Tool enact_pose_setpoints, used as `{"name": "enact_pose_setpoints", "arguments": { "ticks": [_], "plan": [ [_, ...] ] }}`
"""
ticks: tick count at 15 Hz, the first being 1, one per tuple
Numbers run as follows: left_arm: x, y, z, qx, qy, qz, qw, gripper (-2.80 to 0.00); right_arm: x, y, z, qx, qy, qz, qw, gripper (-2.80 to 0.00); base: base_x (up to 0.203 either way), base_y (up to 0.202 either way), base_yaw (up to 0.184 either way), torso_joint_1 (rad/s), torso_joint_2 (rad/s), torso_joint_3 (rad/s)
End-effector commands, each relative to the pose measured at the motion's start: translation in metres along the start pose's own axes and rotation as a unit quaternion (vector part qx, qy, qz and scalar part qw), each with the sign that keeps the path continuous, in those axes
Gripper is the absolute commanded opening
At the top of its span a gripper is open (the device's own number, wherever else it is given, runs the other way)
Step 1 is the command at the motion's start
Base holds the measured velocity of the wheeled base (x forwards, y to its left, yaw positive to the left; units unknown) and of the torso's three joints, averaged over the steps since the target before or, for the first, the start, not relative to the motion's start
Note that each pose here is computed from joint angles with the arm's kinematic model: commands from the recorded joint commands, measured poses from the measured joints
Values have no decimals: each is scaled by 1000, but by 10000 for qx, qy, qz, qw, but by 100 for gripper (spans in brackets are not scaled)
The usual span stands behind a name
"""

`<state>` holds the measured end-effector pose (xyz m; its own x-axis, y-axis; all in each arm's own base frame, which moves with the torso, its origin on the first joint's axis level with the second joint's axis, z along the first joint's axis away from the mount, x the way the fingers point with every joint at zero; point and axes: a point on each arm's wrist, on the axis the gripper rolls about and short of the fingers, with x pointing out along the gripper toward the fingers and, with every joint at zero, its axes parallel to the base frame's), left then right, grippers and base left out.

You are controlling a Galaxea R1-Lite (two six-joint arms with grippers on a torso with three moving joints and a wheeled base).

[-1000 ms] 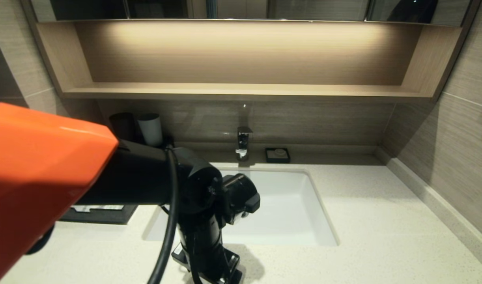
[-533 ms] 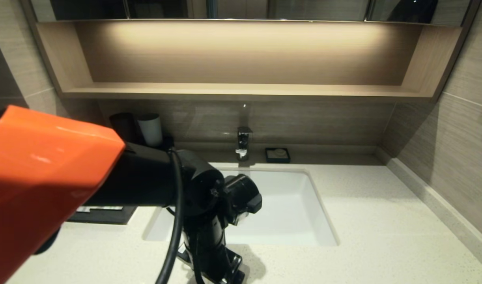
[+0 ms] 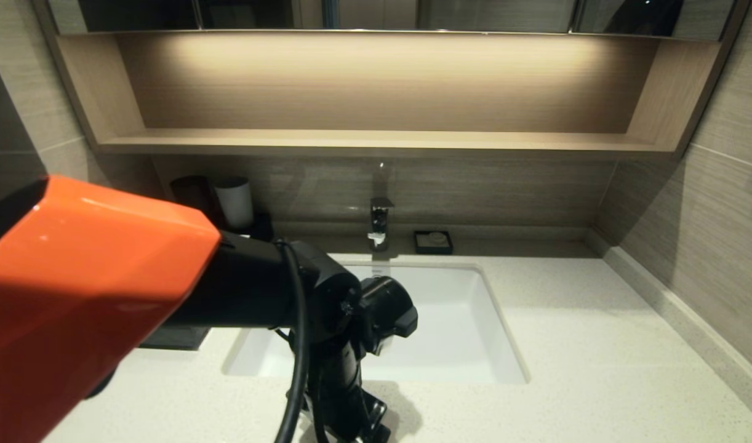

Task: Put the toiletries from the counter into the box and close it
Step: Pick up the bathroom toiletry

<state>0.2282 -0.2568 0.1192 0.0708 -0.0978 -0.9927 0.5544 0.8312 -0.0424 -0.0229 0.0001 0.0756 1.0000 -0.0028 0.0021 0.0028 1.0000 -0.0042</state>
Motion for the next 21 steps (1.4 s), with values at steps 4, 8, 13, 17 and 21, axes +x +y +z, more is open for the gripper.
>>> {"name": "enact_pose_setpoints", "arguments": {
  "ticks": [4, 8, 13, 17, 21],
  "plan": [
    [4, -1, 2, -11, 14, 3, 10000, 0, 0, 0, 0, -2, 10, 4, 10000, -280, 0, 0, 0, 0, 0, 0],
    [7, -1, 5, -11, 17, 12, 10000, 0, 0, 0, 0, -2, 6, 3, 10000, -280, 0, 0, 0, 0, 0, 0],
    [9, -1, 6, -11, 36, 30, 10000, 0, 0, 0, 0, -2, 3, 2, 10000, -280, 0, 0, 0, 0, 0, 0],
    [10, -1, 6, -12, 48, 44, 10000, 0, 0, 0, 0, -2, 11, -1, 10000, -280, 0, 0, 0, 0, 0, 0],
    [10, -2, 7, -19, 11, 26, 10000, 0, 0, 0, 0, -2, 6, -1, 10000, -280, 0, 0, 0, 0, 0, 0]
  ]
}}
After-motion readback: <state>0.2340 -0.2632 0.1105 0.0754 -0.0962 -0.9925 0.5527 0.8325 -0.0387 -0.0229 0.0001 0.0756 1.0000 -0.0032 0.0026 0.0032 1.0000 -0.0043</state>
